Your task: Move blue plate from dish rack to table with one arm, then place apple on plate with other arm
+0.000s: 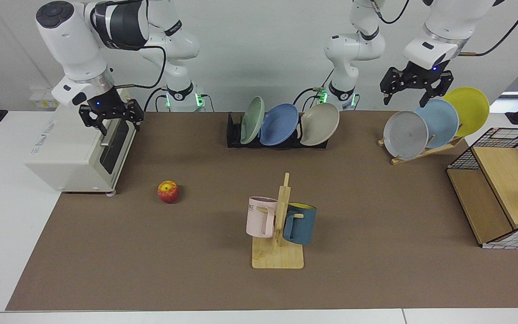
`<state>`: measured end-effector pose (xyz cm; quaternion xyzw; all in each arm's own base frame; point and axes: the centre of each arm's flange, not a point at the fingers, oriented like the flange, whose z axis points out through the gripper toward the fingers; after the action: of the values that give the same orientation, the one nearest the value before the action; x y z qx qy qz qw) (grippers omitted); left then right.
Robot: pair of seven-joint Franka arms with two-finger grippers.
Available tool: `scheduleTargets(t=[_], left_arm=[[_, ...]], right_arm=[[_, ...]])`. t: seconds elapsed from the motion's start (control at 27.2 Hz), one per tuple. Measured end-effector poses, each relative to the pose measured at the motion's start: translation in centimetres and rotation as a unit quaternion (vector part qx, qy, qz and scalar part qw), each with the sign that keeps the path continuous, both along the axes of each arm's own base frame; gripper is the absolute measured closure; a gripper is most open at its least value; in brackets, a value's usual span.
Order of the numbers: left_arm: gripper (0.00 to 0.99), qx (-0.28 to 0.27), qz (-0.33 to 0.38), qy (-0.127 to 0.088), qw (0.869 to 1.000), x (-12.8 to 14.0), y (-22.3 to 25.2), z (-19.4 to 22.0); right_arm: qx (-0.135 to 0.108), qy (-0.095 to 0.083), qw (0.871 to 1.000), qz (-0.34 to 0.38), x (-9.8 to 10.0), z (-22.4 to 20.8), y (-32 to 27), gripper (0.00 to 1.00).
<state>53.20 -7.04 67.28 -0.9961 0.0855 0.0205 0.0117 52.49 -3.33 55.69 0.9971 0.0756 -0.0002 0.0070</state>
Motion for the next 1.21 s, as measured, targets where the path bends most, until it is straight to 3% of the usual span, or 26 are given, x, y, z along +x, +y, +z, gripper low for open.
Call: scheduleTargets(t=[1.21], left_arm=[[0.000,-0.001,0.001,0.001,1.000,-0.26,0.27,-0.02]], right_arm=[[0.000,0.000,1.000,0.000,0.00,0.01,0.00,0.00]])
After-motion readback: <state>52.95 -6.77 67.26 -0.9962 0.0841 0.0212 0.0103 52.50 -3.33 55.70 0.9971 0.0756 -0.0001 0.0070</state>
